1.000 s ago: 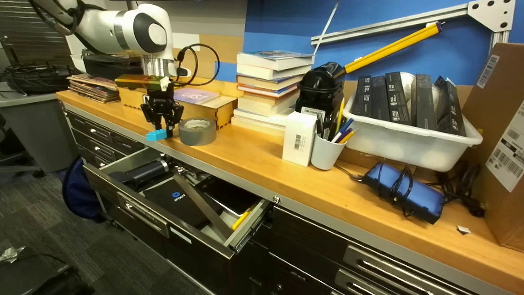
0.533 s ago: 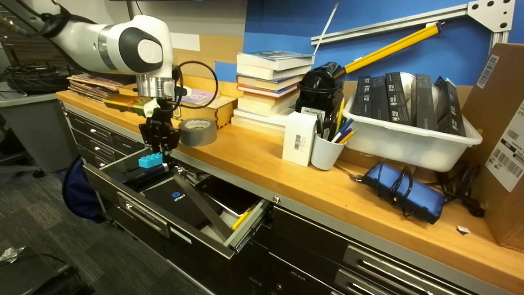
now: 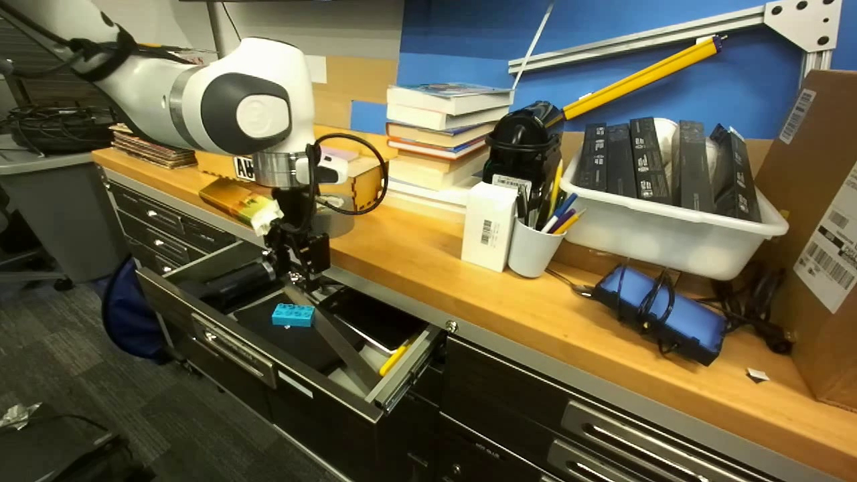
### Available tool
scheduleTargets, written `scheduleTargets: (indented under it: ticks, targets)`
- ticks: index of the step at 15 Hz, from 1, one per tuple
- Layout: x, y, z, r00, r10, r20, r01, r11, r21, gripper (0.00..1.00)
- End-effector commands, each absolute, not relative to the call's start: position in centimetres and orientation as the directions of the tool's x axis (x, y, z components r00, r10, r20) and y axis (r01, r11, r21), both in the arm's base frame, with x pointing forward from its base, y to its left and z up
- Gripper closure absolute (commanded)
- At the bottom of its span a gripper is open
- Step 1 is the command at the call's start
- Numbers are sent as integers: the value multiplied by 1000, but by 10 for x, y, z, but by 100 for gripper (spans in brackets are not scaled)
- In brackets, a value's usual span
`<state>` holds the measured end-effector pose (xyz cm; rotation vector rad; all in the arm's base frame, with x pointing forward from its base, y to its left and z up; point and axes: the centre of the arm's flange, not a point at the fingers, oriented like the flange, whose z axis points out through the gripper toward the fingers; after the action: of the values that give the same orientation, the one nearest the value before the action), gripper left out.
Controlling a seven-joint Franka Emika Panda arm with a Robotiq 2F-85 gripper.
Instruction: Put the blue block inside the open drawer and close the drawer
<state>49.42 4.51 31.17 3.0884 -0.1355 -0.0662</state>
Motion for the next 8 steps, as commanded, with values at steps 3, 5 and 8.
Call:
scheduleTargets:
  ticks: [3,5,8]
  targets:
    - [441,23,316,964,-81,-255,-66,-996,66,0]
    - [434,16,302,925,-86,-369,-64,-996,69,0]
    - [437,4,269,885,-62,-461,-45,-998,48,0]
